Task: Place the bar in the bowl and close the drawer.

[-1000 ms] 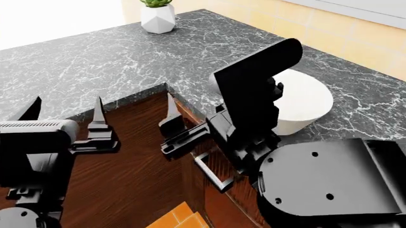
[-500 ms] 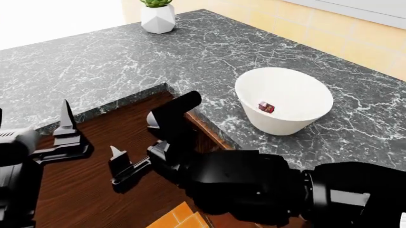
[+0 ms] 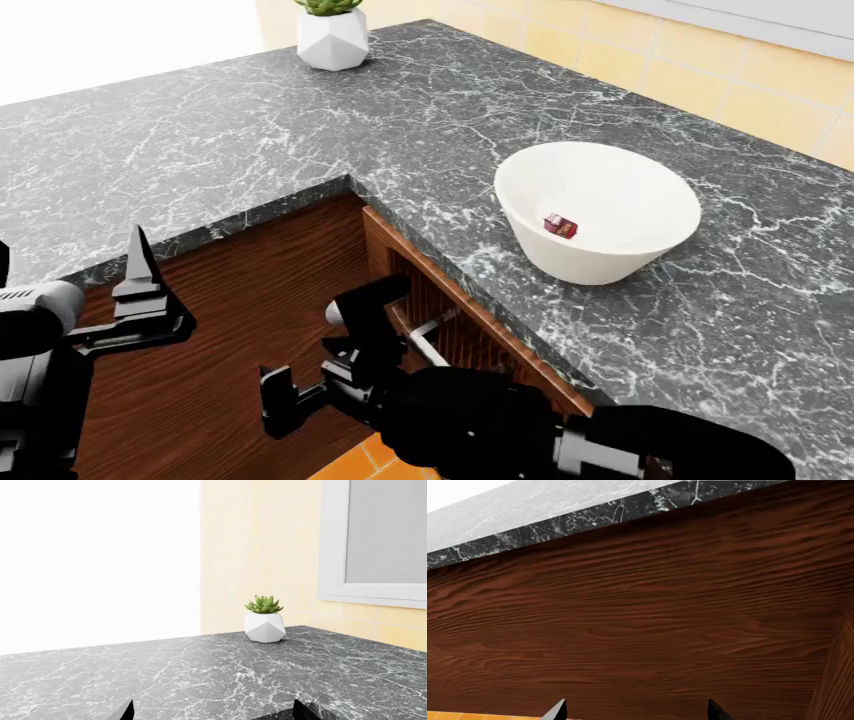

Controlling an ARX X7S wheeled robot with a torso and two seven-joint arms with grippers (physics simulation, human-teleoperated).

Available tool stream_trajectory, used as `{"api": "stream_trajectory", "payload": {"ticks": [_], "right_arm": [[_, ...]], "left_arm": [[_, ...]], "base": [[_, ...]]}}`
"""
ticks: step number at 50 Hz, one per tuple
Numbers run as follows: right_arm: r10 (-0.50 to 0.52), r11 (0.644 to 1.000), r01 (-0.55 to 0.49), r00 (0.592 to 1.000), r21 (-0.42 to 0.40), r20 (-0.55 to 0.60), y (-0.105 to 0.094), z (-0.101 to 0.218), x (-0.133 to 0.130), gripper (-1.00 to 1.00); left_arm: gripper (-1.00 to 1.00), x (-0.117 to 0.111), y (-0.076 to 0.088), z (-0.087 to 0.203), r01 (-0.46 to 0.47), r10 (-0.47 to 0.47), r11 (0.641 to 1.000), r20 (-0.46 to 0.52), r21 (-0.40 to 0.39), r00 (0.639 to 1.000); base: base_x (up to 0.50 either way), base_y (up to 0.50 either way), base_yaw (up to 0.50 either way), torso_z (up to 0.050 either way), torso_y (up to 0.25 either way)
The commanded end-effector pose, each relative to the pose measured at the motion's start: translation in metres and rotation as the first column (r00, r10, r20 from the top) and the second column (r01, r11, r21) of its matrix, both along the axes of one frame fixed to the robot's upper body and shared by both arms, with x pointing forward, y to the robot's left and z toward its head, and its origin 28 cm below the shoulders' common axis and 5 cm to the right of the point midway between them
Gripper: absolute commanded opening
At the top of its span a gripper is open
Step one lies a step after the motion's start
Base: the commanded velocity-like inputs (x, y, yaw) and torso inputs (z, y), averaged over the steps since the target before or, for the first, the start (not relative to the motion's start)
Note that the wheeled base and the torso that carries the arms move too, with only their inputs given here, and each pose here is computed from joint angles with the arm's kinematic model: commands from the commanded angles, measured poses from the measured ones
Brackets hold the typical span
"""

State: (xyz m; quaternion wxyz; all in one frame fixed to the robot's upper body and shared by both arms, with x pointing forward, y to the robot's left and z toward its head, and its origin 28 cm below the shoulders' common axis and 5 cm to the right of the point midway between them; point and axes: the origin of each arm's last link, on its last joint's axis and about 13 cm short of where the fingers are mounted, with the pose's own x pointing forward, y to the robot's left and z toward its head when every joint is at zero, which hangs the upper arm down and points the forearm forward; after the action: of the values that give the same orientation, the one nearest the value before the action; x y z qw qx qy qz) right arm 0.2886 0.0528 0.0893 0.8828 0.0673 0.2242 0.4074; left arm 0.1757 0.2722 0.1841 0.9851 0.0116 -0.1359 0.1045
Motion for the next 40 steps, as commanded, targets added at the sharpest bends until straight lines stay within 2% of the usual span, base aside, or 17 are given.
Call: {"api": "stream_trajectory", "payload": {"ticks": [1,14,40], "right_arm": [[-0.054,0.998,0.052,0.996,-0.029,-0.077,-0.004,-0.042,0.01,1.0],[-0.107,0.993,0.099,0.983,-0.058,-0.149,-0.02,-0.069,0.012,1.0],[-0.264,0.964,0.249,0.94,-0.095,-0.214,-0.055,-0.086,0.026,1.0]], "left_arm": [[1.0,0.001,0.0,-0.005,0.001,-0.001,1.0,-0.012,-0.006,1.0],[1.0,0.003,0.0,-0.01,0.007,-0.007,1.0,-0.024,-0.012,1.0],[1.0,0.003,-0.002,-0.011,0.017,-0.018,1.0,-0.027,-0.024,0.999]], "base": [[0.0,0.0,0.0,0.0,0.0],[0.0,0.0,0.0,0.0,0.0],[0.0,0.0,0.0,0.0,0.0]]}}
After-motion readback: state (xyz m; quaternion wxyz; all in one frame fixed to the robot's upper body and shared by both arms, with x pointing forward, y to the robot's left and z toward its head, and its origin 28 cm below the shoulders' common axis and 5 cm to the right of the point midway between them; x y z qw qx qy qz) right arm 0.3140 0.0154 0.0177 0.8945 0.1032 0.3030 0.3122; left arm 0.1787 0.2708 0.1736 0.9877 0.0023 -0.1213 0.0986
